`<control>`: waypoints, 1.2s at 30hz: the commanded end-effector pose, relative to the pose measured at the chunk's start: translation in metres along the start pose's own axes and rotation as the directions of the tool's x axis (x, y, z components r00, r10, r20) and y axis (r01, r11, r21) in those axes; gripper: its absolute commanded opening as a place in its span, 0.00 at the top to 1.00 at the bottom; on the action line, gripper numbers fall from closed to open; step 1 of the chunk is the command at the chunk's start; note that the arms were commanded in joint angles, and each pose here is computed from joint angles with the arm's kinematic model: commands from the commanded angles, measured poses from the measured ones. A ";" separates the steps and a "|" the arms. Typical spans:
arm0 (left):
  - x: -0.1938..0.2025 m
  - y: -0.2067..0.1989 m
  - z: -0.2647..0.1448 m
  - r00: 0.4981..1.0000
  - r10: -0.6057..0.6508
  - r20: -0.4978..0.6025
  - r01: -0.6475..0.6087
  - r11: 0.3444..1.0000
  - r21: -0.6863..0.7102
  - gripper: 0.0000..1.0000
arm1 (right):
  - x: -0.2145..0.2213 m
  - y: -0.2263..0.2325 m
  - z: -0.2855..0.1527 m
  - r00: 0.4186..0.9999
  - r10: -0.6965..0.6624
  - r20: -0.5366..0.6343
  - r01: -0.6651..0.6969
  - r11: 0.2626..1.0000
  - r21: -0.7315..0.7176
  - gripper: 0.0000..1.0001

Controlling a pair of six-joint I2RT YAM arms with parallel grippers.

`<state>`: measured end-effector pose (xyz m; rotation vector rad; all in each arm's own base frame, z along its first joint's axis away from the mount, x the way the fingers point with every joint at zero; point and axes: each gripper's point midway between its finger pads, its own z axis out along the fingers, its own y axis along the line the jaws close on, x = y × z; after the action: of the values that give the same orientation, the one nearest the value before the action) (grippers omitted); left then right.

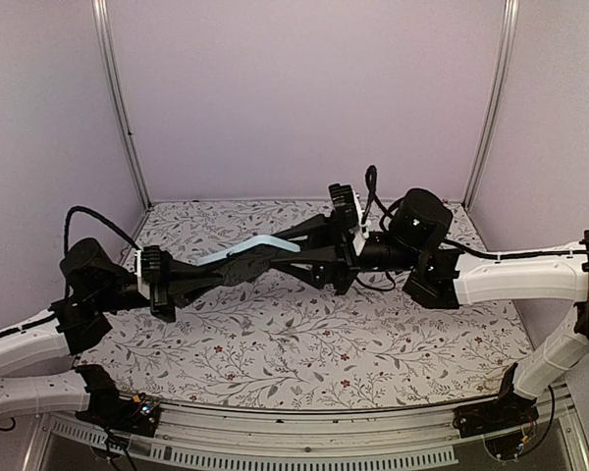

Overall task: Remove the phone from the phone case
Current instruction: Pass from the right arm to the left, then remove the phone case from the phone.

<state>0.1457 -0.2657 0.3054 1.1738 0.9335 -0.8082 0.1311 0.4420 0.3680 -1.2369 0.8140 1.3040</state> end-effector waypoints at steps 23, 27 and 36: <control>0.025 0.022 0.002 0.967 0.199 -0.158 -0.216 0.972 -0.094 1.00 | -0.015 0.008 -0.040 0.980 0.119 -0.158 -0.087 0.976 0.199 0.01; 0.034 0.021 0.006 0.960 0.203 -0.195 -0.221 0.972 -0.078 1.00 | -0.015 0.006 -0.041 0.959 0.156 -0.238 -0.104 0.971 0.216 0.01; 0.045 0.004 0.013 0.951 0.218 -0.220 -0.224 0.975 -0.002 1.00 | 0.000 -0.013 -0.031 0.892 0.221 -0.394 -0.117 0.955 0.271 0.01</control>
<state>0.1735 -0.2730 0.2389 1.3457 1.0689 -0.5158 0.1398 0.4058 0.3852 -1.2341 1.2338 1.1091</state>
